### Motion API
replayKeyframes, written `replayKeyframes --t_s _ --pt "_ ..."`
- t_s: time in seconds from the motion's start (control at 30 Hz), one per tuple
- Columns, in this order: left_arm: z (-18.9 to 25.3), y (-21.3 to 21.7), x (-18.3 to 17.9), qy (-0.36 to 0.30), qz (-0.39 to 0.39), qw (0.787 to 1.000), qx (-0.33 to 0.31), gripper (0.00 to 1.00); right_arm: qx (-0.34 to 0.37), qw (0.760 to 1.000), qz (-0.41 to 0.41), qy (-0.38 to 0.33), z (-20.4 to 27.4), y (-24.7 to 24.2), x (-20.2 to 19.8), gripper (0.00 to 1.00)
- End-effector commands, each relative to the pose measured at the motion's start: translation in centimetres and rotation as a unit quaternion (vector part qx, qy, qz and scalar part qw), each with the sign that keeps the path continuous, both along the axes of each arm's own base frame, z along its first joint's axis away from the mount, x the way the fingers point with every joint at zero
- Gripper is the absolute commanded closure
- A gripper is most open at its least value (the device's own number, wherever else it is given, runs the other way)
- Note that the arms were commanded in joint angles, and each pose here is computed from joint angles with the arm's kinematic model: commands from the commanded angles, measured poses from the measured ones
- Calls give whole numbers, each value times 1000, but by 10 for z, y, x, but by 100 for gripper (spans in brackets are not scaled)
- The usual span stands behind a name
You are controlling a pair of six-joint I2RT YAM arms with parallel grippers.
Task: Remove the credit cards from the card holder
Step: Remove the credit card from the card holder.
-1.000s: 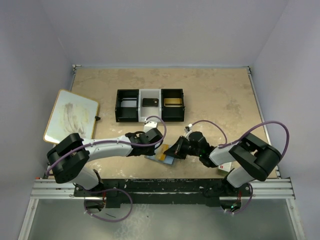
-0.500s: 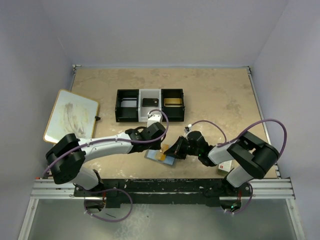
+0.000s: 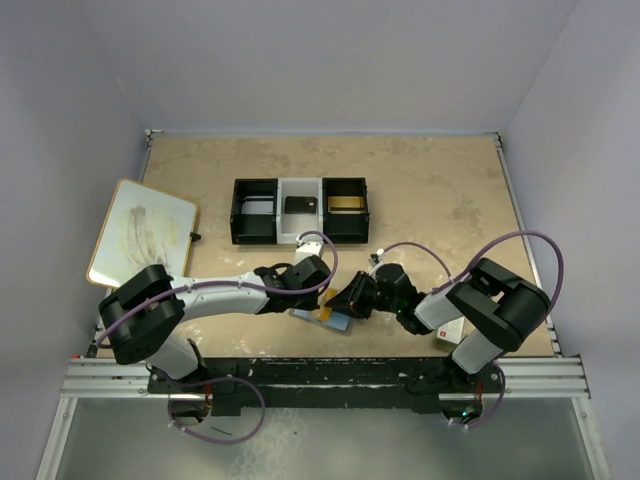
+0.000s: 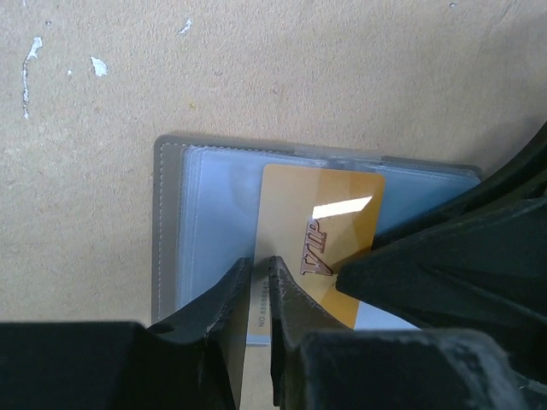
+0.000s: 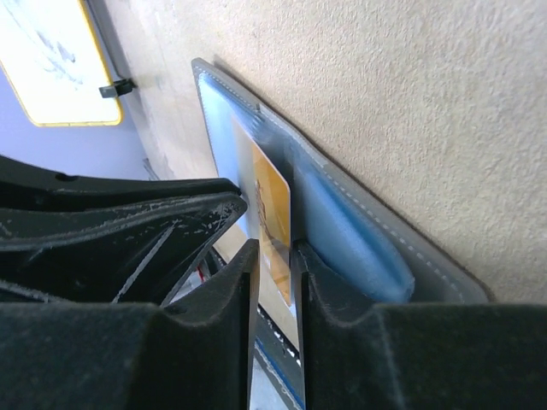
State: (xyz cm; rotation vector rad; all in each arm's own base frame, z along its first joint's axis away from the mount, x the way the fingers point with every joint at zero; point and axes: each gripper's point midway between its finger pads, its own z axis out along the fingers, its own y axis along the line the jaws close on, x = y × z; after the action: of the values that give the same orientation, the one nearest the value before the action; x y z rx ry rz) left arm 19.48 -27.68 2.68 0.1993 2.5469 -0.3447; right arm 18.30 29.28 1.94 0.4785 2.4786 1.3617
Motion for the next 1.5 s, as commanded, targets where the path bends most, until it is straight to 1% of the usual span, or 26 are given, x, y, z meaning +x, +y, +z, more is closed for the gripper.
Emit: replayKeyframes --t_s 0.0,0.07,0.17,0.3,0.4,0.63,0.87,1.0,1.1,1.2,1.23,1.47 --pt "-14 8 -11 23 -1 1000 12 89 21 999 -17 -17 8 -3 4 71" --pt "-14 9 -12 23 -1 1000 12 90 12 1000 -14 -18 6 -1 6 70" --pt "-12 9 -11 21 2 1000 9 90 7 1000 -16 -22 5 2 13 72" --pt "-10 9 -11 21 3 1000 8 91 18 1000 -12 -22 5 4 11 77" --pt "-9 9 -11 20 5 1000 9 91 17 1000 -11 -24 6 3 10 78" --pt "-9 10 -11 19 8 1000 11 92 25 998 -1 -62 21 7 15 73" --pt "-7 9 -11 18 10 1000 7 92 28 998 14 -54 17 12 13 77" --pt "-6 9 -11 16 10 1000 5 92 33 998 19 -52 16 15 13 78" --pt "-5 10 -11 16 11 1000 6 92 32 998 21 -52 15 16 13 81" --pt "-6 13 -12 15 13 1000 10 92 26 998 12 -51 15 12 13 92" --pt "-6 14 -11 14 15 1000 12 93 20 999 11 -49 14 10 12 100" --pt "-3 19 -13 11 22 1000 9 93 -19 999 7 -49 14 0 12 100"
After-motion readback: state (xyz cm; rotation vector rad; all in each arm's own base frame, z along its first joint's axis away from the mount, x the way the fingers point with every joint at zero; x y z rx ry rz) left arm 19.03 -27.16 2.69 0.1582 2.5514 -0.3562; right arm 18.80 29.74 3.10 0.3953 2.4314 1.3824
